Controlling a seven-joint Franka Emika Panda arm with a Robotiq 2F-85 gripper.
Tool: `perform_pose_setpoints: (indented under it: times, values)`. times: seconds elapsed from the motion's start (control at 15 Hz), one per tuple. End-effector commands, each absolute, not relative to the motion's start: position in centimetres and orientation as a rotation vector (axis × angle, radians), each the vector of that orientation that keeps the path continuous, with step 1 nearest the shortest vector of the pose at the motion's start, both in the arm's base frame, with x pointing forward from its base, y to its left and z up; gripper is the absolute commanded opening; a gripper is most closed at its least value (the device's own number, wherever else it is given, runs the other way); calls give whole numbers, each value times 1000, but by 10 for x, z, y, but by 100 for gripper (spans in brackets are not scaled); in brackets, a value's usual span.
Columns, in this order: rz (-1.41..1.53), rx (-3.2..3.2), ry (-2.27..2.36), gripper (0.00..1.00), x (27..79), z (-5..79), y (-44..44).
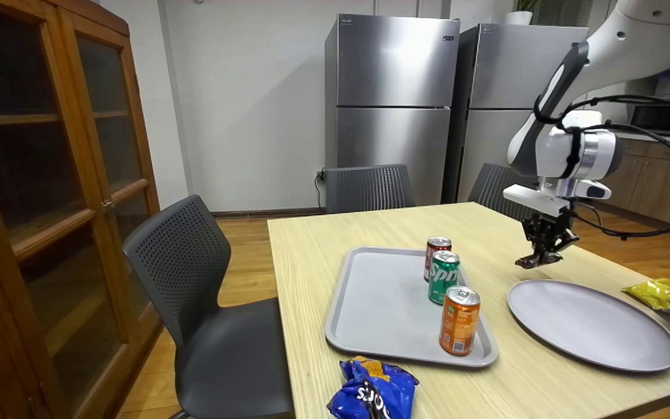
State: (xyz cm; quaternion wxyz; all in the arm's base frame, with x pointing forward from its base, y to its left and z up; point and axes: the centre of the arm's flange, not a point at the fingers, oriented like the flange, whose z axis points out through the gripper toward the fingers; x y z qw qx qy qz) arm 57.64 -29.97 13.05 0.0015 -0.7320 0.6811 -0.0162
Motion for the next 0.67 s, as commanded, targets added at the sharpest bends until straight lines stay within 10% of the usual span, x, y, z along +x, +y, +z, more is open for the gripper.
perform_pose_setpoints:
  times: [0.0, 0.27, 0.33, 0.6]
  values:
    - [-33, -2223, 2217, 4, 591, 126, -303]
    - [-23, -2210, 2234, 4, 592, 120, -302]
    - [-14, -2214, 2233, 40, 592, 120, -302]
    - [-1, -2225, 2217, 62, 583, 137, -299]
